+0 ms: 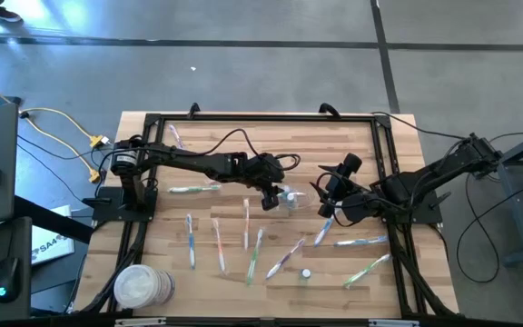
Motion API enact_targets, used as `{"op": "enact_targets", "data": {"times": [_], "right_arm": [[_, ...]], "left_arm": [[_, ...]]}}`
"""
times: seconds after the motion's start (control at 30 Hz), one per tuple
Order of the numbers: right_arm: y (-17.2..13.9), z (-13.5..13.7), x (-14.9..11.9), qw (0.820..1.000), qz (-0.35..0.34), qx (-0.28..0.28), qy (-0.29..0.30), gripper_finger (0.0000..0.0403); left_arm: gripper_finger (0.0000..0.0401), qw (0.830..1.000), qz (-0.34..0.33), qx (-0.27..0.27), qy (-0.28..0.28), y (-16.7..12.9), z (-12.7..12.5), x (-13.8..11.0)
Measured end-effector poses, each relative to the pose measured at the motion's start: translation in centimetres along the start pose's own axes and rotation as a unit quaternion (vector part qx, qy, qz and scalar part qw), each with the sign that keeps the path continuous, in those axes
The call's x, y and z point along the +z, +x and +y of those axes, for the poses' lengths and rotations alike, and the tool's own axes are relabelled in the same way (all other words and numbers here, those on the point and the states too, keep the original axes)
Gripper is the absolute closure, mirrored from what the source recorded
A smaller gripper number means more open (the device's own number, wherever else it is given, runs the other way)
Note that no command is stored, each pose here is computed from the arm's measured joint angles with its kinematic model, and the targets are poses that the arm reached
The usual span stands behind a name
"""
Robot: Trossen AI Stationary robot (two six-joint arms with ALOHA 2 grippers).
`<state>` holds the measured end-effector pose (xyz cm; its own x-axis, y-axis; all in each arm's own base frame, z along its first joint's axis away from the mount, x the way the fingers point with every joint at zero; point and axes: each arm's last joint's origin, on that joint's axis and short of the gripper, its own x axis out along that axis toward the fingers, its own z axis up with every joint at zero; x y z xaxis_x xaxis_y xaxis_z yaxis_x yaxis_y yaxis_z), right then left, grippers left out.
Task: Pick & Place toothbrushing station
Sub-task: Put the right blue toothbrush into the wire organizer
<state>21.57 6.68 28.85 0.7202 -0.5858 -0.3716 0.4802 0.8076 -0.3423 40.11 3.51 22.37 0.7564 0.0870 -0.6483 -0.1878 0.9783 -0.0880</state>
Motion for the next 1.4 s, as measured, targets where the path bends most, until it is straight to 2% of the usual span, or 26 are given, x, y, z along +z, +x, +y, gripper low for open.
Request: {"op": "enact_targets", "data": {"times": [0.37, 0.7, 1.03, 1.2, 1.3, 1.4], "right_arm": [[0.0, 0.0, 0.0, 1.000, 0.000, 0.000, 0.000, 0.0162], [0.0, 0.0, 0.0, 1.000, 0.001, 0.000, 0.000, 0.0162], [0.0, -0.1, -0.6, 1.000, 0.020, -0.004, 0.011, 0.0162], [0.0, -0.2, -0.8, 0.999, 0.030, -0.004, 0.014, 0.0162], [0.0, -0.1, -1.0, 0.999, 0.042, 0.015, 0.015, 0.0162], [-0.1, 0.1, -1.4, 0.994, 0.077, 0.078, 0.001, 0.0162]], "left_arm": [[0.0245, 1.000, -0.016, -0.002, 0.005, -0.2, -0.1, 0.7], [0.0244, 0.999, 0.005, 0.002, 0.033, -2.2, -0.5, 3.8], [0.0244, 0.998, 0.048, 0.014, 0.043, -4.0, -0.8, 4.9], [0.0244, 0.996, 0.047, 0.050, 0.050, -5.4, -1.5, 4.9], [0.0244, 0.994, 0.046, 0.076, 0.060, -6.9, -2.1, 5.0], [0.0244, 0.992, 0.046, 0.099, 0.066, -8.7, -3.0, 4.9]]}}
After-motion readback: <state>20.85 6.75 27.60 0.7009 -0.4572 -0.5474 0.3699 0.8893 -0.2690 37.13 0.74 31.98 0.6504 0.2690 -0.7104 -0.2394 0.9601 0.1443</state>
